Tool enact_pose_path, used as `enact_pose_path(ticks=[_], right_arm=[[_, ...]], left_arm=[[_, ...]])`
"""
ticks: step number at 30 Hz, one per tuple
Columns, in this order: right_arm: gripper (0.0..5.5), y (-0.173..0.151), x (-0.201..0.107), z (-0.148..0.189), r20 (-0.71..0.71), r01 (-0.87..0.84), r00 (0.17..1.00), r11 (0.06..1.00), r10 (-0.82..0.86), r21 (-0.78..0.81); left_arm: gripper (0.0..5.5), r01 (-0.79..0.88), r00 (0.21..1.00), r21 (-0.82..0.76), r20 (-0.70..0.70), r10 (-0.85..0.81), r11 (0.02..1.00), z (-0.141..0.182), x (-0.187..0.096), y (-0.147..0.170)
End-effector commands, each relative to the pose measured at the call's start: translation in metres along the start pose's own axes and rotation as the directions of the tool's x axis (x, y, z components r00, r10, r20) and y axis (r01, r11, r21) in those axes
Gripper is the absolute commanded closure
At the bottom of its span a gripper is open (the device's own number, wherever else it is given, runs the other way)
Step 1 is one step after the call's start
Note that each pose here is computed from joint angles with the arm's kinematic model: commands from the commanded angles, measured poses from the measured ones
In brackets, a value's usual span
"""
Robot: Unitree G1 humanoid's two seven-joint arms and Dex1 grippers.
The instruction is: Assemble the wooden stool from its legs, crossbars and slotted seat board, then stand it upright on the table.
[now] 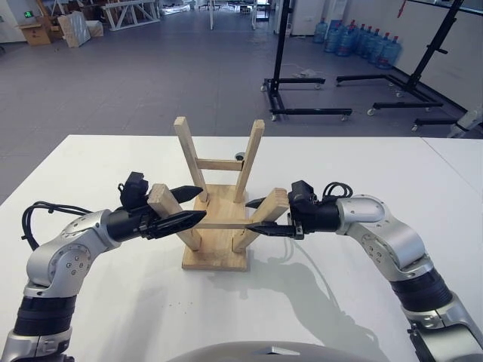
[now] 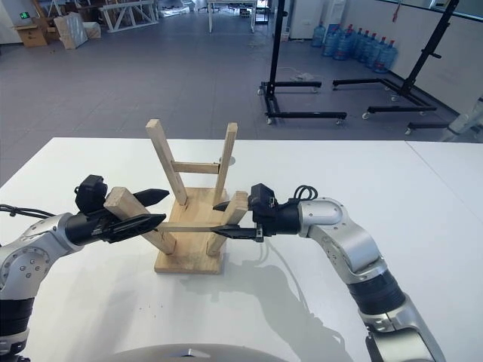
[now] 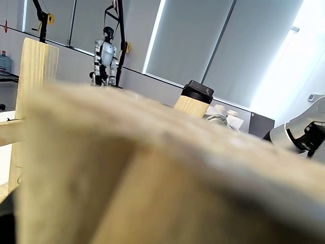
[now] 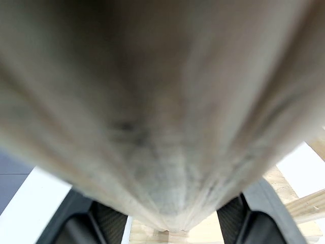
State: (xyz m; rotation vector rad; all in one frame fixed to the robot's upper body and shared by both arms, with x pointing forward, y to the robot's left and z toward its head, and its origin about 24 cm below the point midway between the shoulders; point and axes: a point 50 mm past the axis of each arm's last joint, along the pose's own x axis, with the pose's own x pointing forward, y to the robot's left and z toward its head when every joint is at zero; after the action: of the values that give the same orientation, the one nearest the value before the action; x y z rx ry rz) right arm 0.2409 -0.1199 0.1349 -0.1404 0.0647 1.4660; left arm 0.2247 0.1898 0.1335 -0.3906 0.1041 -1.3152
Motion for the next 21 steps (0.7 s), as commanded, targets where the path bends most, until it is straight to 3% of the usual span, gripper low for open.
enact_pose_path(ticks=[1, 9, 17, 21], right_arm=[[2.80, 0.010, 0.026, 0.003, 0.031, -0.086, 0.996, 0.996, 0.086, 0.007], [1.40, 0.012, 0.009, 0.016, 0.166, 0.105, 0.982, 0.991, -0.090, -0.084], [1.40, 0.004, -0.028, 0.038, 0.356, 0.378, 0.879, 0.919, -0.318, -0.111], [1.40, -0.005, -0.043, 0.033, 0.319, 0.467, 0.855, 0.875, -0.409, -0.130]], left_arm=[[1.40, 0.086, 0.992, -0.116, -0.078, -0.095, 0.990, -0.030, 0.033, -0.004], [1.40, 0.097, 0.992, -0.057, -0.078, -0.101, 0.994, -0.023, 0.044, -0.005], [1.40, 0.091, 0.994, -0.022, -0.063, -0.092, 0.996, -0.019, 0.050, -0.008], [1.40, 0.077, 0.996, 0.005, -0.052, -0.076, 0.997, -0.017, 0.053, -0.008]])
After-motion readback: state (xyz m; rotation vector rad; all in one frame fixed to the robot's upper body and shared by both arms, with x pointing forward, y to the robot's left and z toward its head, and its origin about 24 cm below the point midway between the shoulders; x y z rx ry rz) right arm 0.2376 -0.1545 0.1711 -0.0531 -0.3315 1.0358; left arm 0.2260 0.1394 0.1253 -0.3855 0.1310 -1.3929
